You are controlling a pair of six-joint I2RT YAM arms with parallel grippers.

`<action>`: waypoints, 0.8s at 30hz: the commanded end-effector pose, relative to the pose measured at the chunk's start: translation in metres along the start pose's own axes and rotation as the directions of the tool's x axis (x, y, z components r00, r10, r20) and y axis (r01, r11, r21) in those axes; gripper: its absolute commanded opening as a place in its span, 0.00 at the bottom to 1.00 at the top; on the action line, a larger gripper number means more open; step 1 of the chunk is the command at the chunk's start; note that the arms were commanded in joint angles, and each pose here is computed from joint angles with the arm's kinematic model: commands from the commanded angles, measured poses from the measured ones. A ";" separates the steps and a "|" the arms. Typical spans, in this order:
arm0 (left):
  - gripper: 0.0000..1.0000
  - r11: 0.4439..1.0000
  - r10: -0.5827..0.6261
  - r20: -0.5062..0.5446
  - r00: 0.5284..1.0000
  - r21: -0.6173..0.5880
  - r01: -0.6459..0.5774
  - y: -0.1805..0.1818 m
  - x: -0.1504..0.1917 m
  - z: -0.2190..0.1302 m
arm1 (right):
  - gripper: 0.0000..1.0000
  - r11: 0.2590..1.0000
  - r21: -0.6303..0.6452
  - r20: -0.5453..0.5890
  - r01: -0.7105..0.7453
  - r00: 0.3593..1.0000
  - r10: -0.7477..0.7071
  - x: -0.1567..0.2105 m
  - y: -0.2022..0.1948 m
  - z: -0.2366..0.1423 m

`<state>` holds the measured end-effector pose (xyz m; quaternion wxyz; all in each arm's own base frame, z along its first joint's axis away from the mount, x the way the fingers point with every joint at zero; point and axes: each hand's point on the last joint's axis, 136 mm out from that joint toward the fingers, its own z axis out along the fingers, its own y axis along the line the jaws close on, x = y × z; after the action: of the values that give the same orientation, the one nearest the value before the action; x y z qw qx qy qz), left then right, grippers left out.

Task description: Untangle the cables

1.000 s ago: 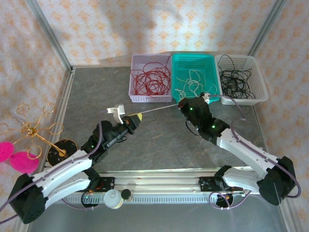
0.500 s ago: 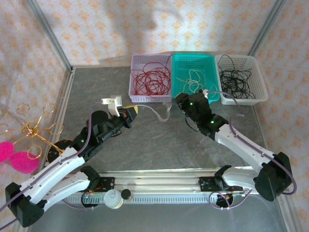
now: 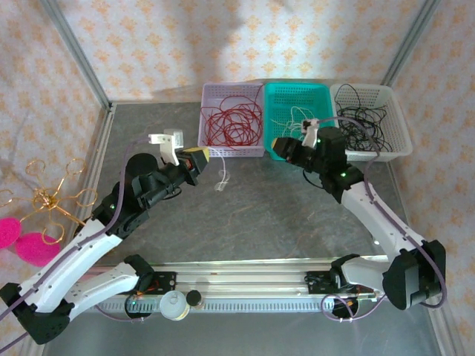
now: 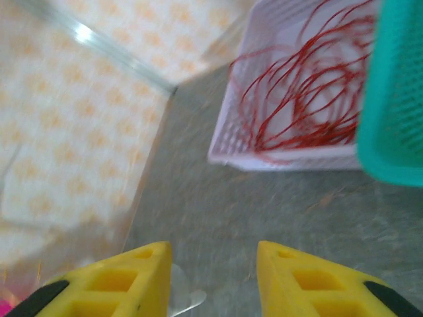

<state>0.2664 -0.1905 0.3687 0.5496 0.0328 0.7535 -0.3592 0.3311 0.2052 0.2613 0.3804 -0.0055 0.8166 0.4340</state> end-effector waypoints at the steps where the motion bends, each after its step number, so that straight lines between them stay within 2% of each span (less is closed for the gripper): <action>1: 0.00 1.000 0.027 -0.014 1.000 -0.011 -0.027 -0.003 -0.007 -0.004 | 0.40 0.940 -0.223 0.008 0.258 0.965 -0.263 0.027 0.035 -0.007; 3: 0.00 1.000 0.027 -0.015 1.000 0.003 -0.027 -0.007 -0.010 -0.002 | 0.42 0.917 -0.230 0.092 0.327 0.945 -0.314 0.028 0.040 -0.012; 4: 0.00 0.999 0.028 -0.021 0.999 0.016 -0.028 -0.010 -0.010 0.000 | 0.42 0.931 -0.199 0.104 0.307 0.951 -0.291 0.024 0.035 -0.011; 6: 0.00 0.999 0.029 -0.031 0.999 0.036 -0.027 -0.015 -0.011 0.003 | 0.42 0.943 -0.182 0.049 0.277 0.961 -0.273 0.027 0.030 -0.004; 9: 0.00 0.998 0.025 -0.031 0.999 0.050 -0.023 -0.019 -0.013 0.005 | 0.38 0.907 -0.281 -0.046 0.315 0.939 -0.340 0.051 0.043 -0.001; 13: 0.00 0.999 0.018 -0.019 1.000 0.049 -0.017 -0.021 -0.019 0.004 | 0.40 0.810 -0.368 -0.024 0.457 0.866 -0.499 0.077 0.058 -0.012; 21: 0.00 0.999 0.007 0.014 1.000 0.049 -0.008 -0.024 -0.030 0.000 | 0.41 0.782 -0.420 -0.006 0.460 0.861 -0.509 0.091 0.066 -0.007; 24: 0.00 0.999 0.002 0.022 1.000 0.053 -0.003 -0.026 -0.033 0.000 | 0.40 0.799 -0.410 -0.008 0.440 0.874 -0.486 0.091 0.063 -0.001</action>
<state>0.2702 -0.2015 0.3896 0.5411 0.0467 0.7536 -0.3703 0.2423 0.2686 0.2416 0.3998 -0.2991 0.7248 0.4747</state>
